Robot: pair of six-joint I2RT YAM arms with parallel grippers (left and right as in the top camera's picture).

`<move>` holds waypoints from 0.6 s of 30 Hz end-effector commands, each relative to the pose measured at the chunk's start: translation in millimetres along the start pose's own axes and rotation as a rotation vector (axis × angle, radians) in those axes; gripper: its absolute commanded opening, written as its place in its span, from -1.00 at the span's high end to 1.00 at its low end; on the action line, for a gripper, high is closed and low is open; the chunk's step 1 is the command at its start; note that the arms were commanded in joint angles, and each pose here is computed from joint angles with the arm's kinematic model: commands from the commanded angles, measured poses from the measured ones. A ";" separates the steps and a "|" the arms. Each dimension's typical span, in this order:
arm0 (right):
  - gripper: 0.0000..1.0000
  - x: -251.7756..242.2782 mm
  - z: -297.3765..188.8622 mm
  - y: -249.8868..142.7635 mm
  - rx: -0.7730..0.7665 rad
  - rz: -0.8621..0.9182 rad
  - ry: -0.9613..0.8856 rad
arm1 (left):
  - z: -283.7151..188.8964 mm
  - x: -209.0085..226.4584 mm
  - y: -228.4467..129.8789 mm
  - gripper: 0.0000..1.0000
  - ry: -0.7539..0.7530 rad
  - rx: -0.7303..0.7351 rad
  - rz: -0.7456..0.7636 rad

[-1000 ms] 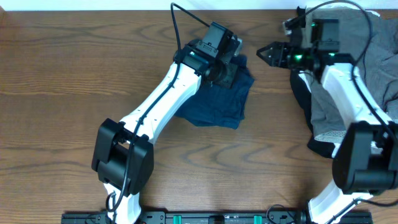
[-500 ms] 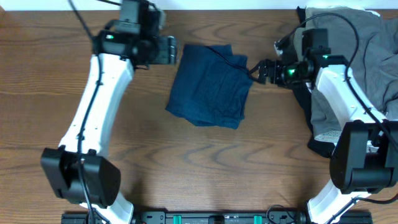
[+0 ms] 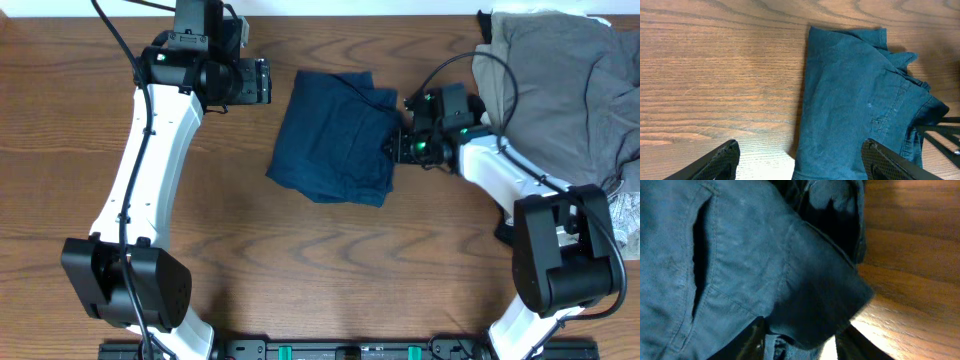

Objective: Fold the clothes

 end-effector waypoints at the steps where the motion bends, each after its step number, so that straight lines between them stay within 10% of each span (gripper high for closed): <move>1: 0.33 -11.7 14.1 -10.6 -0.040 0.022 -0.073 | 4.1 2.8 -4.5 -0.58 0.009 0.021 0.017; 5: 0.97 -11.6 22.2 -7.2 -0.135 -0.015 -0.058 | 4.1 2.8 -4.4 -0.58 0.009 0.021 0.017; 18: 0.76 25.2 14.9 30.2 -0.379 -0.136 0.131 | 4.0 2.3 -7.2 -0.57 0.006 0.036 0.034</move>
Point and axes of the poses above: each gripper's point midway between its finger pads, its own z axis out along the fingers, its own x axis along the line the jaws close on, y = z × x, the point moved 6 cm from there along -z, back along the fingers, and after that the axes turned 14 degrees about z, right-handed, at the moved point
